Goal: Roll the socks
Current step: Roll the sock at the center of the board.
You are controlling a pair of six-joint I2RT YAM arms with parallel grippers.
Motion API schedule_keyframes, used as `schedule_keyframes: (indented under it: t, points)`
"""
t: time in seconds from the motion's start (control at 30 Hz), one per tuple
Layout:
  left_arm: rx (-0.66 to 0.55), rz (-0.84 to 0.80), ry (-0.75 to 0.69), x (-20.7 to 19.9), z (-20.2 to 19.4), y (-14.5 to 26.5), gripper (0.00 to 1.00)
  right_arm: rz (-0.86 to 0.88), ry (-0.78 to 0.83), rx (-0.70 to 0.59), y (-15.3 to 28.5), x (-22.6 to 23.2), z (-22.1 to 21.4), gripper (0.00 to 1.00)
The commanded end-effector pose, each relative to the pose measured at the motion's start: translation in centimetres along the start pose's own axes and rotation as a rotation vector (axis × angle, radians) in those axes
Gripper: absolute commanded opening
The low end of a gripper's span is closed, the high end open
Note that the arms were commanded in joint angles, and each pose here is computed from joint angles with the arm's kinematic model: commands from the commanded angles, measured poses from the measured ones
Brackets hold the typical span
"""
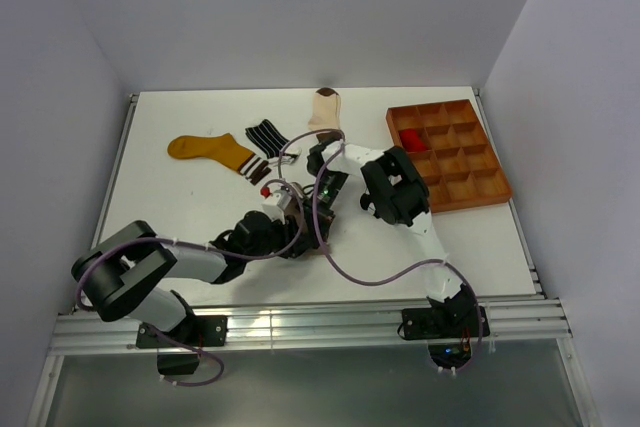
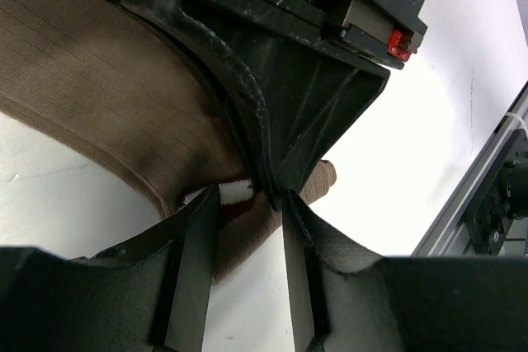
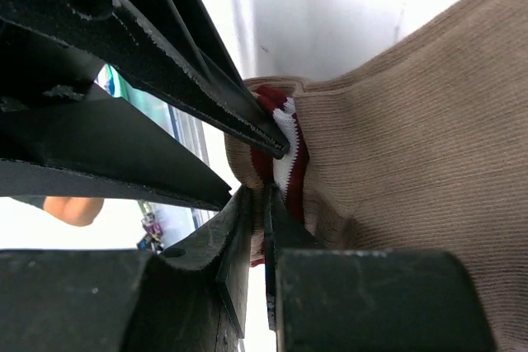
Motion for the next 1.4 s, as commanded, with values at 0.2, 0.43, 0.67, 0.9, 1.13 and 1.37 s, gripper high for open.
schedule_keyframes:
  t: [0.2,0.43,0.67,0.9,1.13,1.37]
  points:
    - [-0.018,-0.022,-0.055,-0.4,-0.1,-0.5,0.43,0.04,-0.109,-0.034,1.1,-0.8,0.0,0.02]
    - [0.001,-0.005,-0.053,0.0,-1.0,-0.1,0.46,0.058,-0.148,-0.046,1.7,-1.2,-1.1,0.03]
    - [0.041,-0.03,-0.047,-0.5,-1.5,-1.1,0.45,0.063,-0.178,-0.045,1.6,-1.4,-1.2,0.02]
    - [0.075,-0.023,0.019,-0.3,-2.8,-1.1,0.33,0.073,-0.176,-0.062,1.9,-0.7,-1.0,0.02]
    - [0.151,-0.057,0.106,-0.9,-4.6,-0.9,0.02,0.067,-0.137,-0.085,2.2,0.0,-0.9,0.08]
    - [0.247,-0.084,0.232,-1.7,-6.4,0.2,0.0,-0.107,-0.019,-0.225,4.1,0.9,-0.1,0.19]
Point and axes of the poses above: each gripper's point midway between its finger pads, its own y axis back along the fingers, its own x axis along the line the jaws close on, z = x × y, the point moved 2 cm from there along y, back along the fingers, and after that the axes turned 14 degrees about -y, right-handed, at the moved point
